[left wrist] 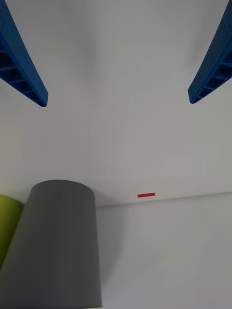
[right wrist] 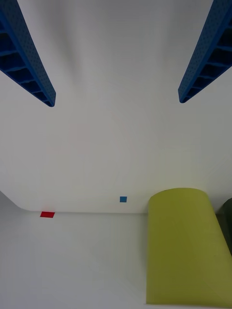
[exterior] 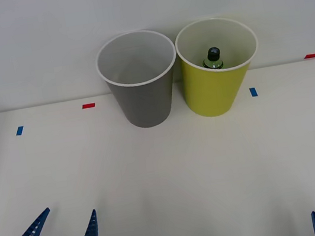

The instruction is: Put cans in the gray bin and PET bottles in the light green bin.

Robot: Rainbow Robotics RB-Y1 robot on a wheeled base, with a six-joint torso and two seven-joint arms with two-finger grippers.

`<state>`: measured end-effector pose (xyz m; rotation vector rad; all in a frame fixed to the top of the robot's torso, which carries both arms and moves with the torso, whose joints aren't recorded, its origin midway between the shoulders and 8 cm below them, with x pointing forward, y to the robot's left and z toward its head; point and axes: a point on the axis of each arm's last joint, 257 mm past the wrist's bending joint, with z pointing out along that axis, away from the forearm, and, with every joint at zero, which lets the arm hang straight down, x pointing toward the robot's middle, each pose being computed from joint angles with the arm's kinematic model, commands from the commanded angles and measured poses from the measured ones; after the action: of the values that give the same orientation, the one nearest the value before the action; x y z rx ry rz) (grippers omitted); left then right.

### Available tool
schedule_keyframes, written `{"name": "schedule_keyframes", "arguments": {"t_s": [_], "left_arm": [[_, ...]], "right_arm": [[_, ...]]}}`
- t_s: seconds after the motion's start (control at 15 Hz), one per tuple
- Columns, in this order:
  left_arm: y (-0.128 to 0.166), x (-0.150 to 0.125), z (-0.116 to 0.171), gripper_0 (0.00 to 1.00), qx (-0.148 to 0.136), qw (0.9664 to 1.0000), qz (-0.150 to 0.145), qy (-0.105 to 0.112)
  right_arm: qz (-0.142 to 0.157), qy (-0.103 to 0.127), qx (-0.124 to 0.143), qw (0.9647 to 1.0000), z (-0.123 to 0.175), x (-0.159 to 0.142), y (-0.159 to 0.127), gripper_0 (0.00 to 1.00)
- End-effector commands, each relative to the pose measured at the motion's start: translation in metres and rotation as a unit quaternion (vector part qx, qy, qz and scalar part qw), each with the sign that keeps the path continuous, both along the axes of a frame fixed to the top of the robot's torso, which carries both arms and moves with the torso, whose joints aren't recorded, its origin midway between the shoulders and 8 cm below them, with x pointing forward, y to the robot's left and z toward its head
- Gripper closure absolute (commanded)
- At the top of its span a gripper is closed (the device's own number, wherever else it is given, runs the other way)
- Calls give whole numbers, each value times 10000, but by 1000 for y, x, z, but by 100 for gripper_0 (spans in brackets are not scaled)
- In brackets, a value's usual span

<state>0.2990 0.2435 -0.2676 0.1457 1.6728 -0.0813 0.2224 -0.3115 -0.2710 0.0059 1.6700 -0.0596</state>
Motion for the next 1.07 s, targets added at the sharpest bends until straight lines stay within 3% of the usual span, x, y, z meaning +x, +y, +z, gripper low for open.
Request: {"name": "schedule_keyframes", "arguments": {"t_s": [0.07,0.47,0.73,1.07], "left_arm": [[9,-15,-5,0,21,9998,188,-82],[9,-41,-9,0,30,9989,344,-318],[7,-56,-22,0,105,9987,447,-205],[8,-64,-20,0,99,9985,476,-238]], "right_arm": [[0,0,0,10000,0,0,0,12],[0,0,0,10000,0,0,0,12],[0,0,0,10000,0,0,0,12],[0,0,0,10000,0,0,0,12]]}}
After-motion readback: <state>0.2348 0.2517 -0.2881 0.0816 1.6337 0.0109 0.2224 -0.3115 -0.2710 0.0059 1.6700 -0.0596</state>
